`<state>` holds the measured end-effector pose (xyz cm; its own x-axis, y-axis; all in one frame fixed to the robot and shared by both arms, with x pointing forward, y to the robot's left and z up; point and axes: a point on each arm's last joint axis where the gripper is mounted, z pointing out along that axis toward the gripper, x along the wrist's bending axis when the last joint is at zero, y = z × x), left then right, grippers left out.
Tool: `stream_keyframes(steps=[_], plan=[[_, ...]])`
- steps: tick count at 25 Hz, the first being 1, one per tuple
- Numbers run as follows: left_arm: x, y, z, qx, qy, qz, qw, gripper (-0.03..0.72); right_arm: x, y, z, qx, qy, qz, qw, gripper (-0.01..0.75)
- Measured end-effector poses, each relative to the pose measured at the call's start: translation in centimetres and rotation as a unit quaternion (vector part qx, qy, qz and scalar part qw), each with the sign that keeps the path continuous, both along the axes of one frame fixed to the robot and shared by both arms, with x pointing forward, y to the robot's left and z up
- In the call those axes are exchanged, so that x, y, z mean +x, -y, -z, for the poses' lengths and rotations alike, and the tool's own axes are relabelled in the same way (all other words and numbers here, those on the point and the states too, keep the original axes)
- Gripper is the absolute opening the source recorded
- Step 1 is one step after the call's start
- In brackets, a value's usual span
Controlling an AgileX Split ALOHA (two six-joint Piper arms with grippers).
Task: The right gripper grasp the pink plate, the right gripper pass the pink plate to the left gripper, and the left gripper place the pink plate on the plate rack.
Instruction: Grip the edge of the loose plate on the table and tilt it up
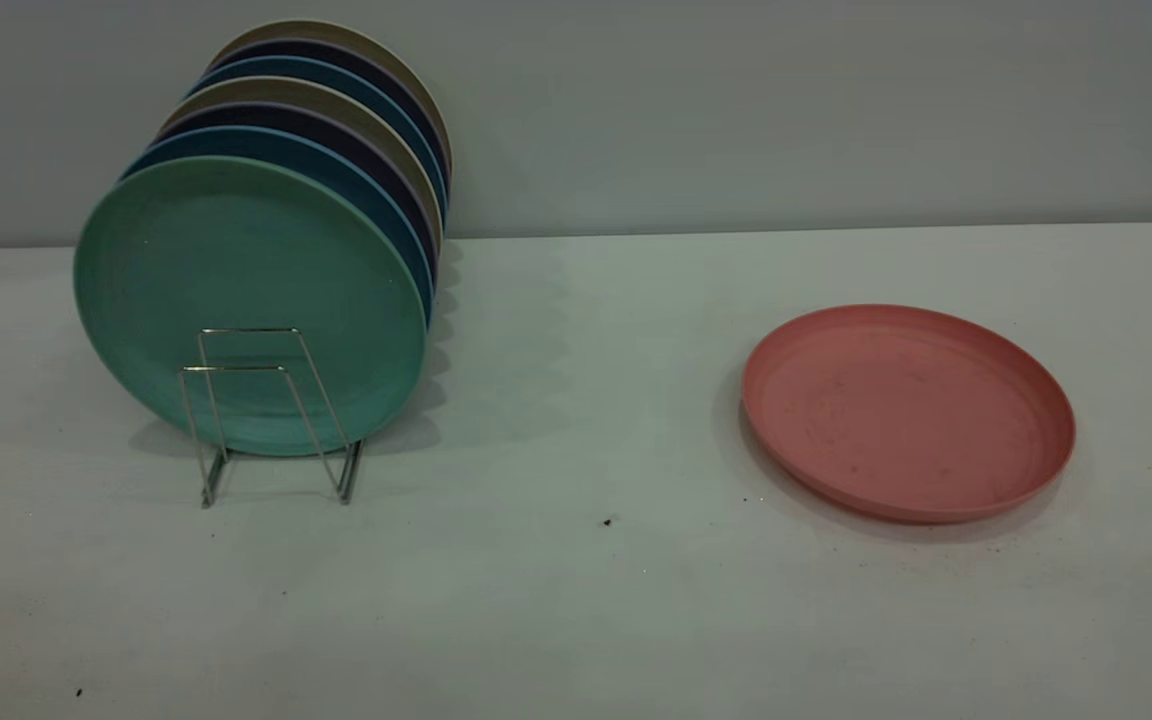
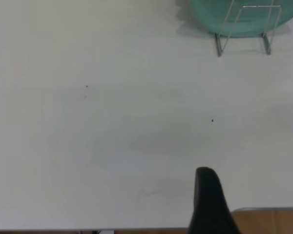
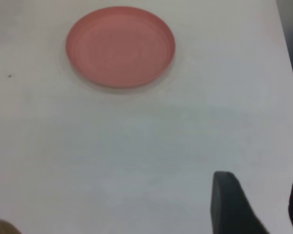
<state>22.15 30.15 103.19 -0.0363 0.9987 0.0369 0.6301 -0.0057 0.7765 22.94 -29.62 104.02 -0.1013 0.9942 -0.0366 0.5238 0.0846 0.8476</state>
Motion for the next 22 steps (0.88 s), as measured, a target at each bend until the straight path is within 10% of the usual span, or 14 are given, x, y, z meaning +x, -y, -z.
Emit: stream_keyframes(steps=[22], plan=[[1.4,0.6,-2.2,0.005,0.07,0.043,0.997,0.501,3.9,-0.5,-3.5,-0.001,0.004,-0.025,1.0,0.312]])
